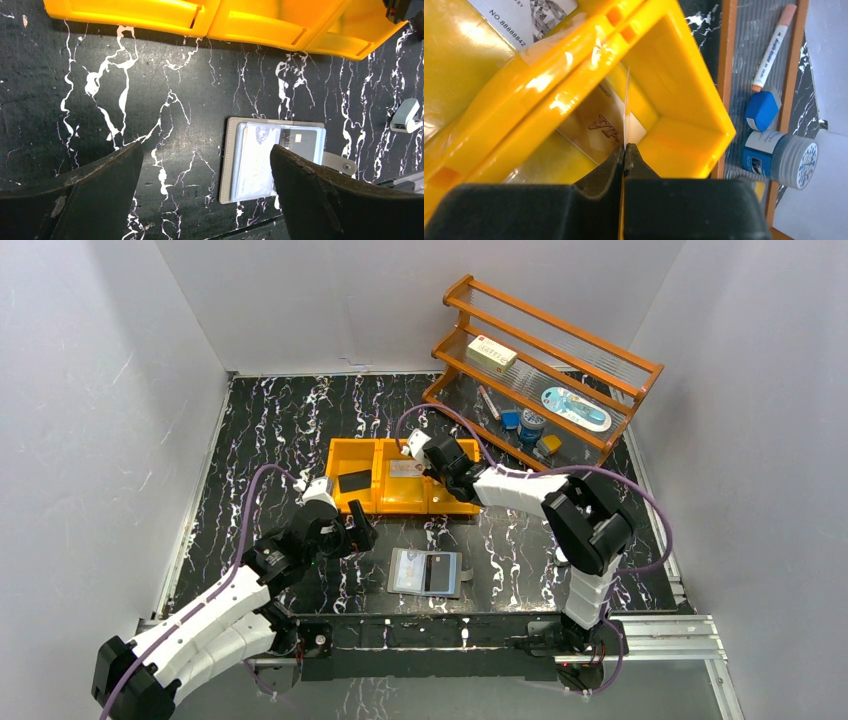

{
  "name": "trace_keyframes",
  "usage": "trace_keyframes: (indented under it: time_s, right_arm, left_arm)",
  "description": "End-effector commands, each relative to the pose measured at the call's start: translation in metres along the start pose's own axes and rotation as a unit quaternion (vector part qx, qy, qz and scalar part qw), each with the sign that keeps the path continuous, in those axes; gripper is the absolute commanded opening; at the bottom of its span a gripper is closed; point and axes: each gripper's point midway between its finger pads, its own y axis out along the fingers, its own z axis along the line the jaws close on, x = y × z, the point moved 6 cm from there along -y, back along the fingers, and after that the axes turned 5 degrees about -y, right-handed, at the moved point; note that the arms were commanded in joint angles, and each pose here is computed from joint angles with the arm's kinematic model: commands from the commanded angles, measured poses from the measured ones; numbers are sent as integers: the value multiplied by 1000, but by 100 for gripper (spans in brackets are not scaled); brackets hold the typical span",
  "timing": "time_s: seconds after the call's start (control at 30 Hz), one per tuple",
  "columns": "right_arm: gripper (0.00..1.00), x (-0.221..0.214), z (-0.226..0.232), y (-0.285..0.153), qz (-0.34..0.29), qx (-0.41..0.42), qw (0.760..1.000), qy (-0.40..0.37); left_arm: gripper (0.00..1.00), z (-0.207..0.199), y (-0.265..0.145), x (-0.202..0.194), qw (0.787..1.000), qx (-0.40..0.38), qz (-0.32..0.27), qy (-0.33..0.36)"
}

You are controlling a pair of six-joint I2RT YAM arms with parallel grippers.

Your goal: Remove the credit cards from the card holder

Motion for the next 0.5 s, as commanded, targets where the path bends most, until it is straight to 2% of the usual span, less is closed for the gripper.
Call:
trace_keyframes:
  time_s: [0.0,0.1,0.23,0.37,0.47]
  right_arm:
    - [0,10,-6,10,-3,6,999,-38]
    - [0,6,4,13,12,41,998,-48]
    - [5,3,9,11,22,68,997,-40]
    - [13,3,11,4,13,90,995,-28]
    - [24,3,11,0,3,104,994,-19]
  left_arm:
    - [98,5,-1,-2,1000,13,1,-5]
    - [98,4,0,-1,1000,15,3,-2]
    - [98,3,1,1,1000,17,3,-2]
    - [98,3,2,0,1000,19,6,-1]
    - [98,3,2,0,1000,19,7,-1]
